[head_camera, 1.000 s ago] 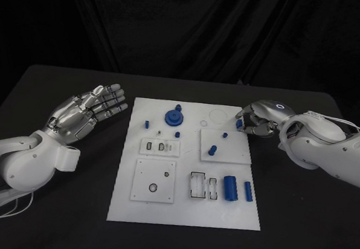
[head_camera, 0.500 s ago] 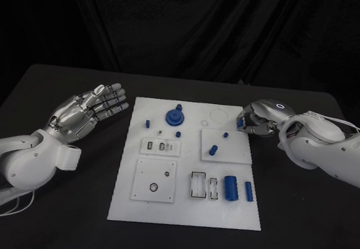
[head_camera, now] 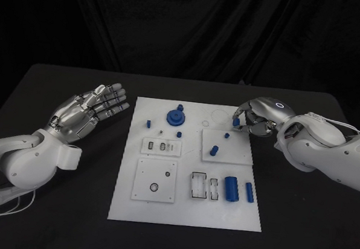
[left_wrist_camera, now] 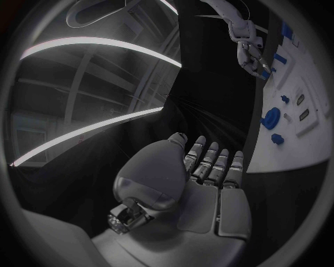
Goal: Assemble the parts on the task board
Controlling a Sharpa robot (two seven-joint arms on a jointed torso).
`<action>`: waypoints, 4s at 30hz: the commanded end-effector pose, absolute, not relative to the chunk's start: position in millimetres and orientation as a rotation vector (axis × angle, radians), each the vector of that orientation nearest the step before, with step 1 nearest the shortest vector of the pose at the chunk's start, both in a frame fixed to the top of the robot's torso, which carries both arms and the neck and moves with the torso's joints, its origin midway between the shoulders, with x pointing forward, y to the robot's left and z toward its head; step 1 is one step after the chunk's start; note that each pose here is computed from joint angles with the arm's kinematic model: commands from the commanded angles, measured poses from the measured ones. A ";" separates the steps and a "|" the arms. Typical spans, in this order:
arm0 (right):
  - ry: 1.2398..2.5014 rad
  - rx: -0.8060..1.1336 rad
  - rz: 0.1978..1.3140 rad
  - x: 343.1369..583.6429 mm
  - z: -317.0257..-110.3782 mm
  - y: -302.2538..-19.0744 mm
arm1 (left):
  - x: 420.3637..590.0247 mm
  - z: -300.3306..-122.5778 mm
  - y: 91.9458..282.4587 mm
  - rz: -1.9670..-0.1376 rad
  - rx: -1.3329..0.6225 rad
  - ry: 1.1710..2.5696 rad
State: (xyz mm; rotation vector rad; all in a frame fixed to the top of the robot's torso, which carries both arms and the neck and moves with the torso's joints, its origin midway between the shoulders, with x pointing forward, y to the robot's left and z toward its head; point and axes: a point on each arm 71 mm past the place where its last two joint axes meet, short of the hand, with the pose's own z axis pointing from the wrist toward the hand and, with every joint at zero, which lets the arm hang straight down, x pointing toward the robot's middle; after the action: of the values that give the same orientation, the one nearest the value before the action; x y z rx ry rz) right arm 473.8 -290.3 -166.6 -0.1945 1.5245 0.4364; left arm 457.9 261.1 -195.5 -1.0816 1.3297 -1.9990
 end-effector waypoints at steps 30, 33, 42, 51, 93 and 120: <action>1.636 -0.523 0.611 439.9 -181.3 -118.8 | 458.4 -190.4 259.2 -2.078 -1.035 1.217; 1.636 -0.524 0.599 440.2 -181.8 -117.3 | 458.6 -190.7 259.0 -2.079 -1.036 1.219; 1.643 -0.517 0.576 441.1 -182.9 -113.7 | 459.1 -191.4 258.9 -2.079 -1.037 1.222; 1.662 -0.515 0.525 443.4 -185.2 -112.7 | 459.7 -192.3 258.2 -2.079 -1.040 1.231; 1.705 -0.553 0.500 448.8 -195.9 -107.8 | 461.0 -195.8 259.6 -2.069 -1.049 1.246; 1.609 -0.505 0.623 446.2 -187.0 -112.1 | 458.5 -201.5 264.0 -2.044 -1.069 1.252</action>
State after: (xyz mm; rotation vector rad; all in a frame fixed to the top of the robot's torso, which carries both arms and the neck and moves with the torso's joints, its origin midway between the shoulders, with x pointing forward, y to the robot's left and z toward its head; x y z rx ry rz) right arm 448.9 -114.0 -190.2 -0.5202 1.6538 0.5564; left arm 459.4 261.8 -206.2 -1.0983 1.3421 -2.0048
